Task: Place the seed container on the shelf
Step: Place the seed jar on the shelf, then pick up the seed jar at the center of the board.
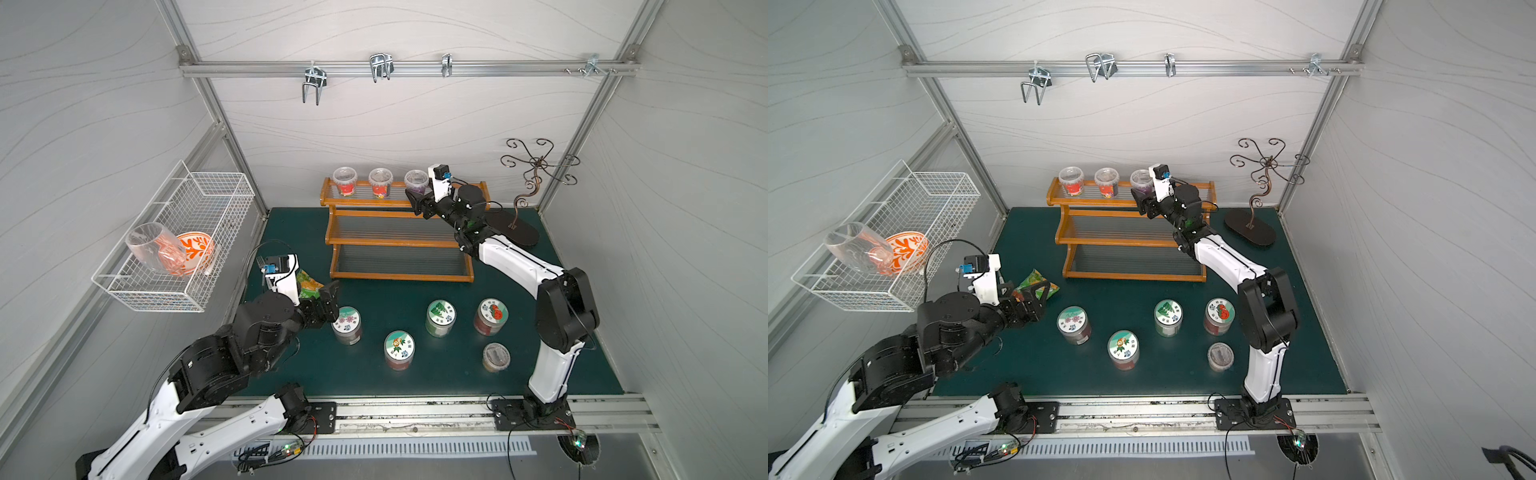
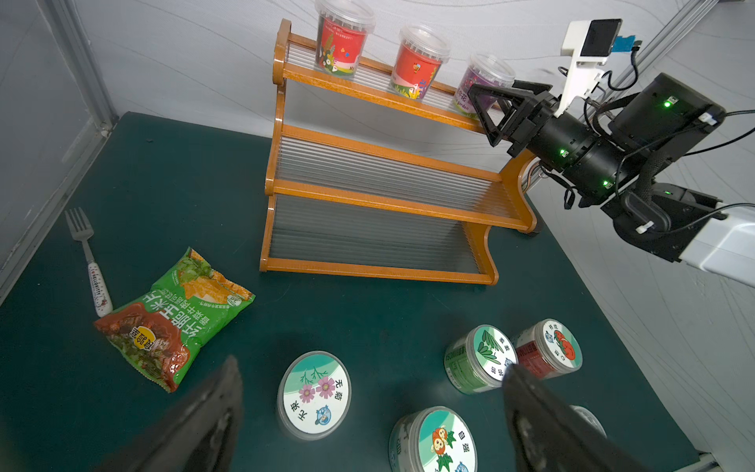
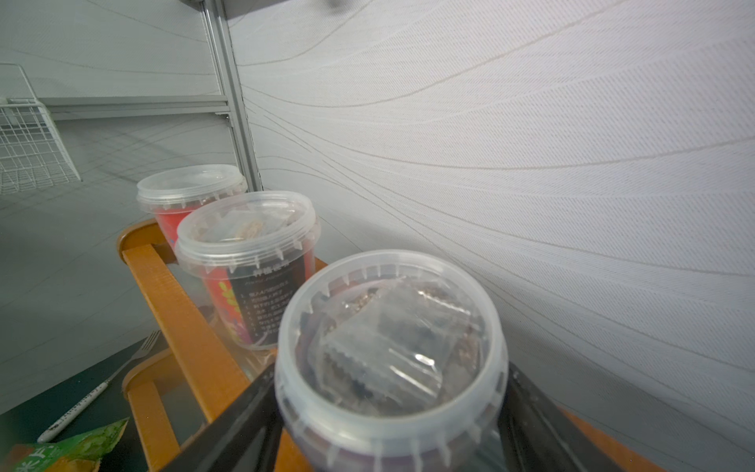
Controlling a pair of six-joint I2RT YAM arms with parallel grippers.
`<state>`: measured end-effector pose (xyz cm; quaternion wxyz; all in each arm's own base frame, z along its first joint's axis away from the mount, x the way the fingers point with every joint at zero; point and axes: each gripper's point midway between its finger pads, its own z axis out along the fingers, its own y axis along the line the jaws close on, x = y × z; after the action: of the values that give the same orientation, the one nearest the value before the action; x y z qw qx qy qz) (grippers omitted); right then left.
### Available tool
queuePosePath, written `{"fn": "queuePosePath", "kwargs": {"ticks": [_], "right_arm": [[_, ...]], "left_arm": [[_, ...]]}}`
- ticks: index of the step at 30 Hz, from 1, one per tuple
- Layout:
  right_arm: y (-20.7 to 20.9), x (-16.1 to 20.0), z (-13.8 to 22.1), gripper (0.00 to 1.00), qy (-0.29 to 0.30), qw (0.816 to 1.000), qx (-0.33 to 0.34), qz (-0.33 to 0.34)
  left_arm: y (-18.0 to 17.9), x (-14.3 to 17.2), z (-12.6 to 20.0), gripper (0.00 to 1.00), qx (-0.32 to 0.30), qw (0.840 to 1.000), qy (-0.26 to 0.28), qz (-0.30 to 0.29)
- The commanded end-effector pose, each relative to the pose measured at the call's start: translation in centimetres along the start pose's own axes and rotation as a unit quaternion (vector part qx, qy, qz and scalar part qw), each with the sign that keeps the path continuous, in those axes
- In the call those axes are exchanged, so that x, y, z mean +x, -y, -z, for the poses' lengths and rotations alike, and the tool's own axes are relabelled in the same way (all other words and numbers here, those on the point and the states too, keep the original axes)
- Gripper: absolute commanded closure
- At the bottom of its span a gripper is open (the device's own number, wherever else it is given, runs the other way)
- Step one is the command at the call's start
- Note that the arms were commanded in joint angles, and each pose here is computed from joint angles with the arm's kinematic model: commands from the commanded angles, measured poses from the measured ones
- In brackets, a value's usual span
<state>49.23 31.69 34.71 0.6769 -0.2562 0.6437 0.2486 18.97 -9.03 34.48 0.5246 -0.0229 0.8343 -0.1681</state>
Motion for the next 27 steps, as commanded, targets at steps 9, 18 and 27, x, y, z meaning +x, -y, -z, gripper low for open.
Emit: {"fn": "queuePosePath", "kwargs": {"ticks": [9,18,27], "right_arm": [[-0.7,-0.3,2.5,0.08,-0.024,1.0,-0.003,0.005],[-1.9,-1.1,7.4,0.06,-0.061,0.998,-0.007,-0.002],[-3.0,-2.6,13.9,0.03,-0.115,0.993,0.003,-0.016]], "left_arm": [[0.3,-0.8,-0.2,0.0,0.002,1.0,0.017,0.004],[0.9,0.8,-1.1,0.0,0.009,1.0,-0.014,-0.008],[3.1,2.8,-1.4,0.0,0.056,0.995,-0.076,0.024]]}}
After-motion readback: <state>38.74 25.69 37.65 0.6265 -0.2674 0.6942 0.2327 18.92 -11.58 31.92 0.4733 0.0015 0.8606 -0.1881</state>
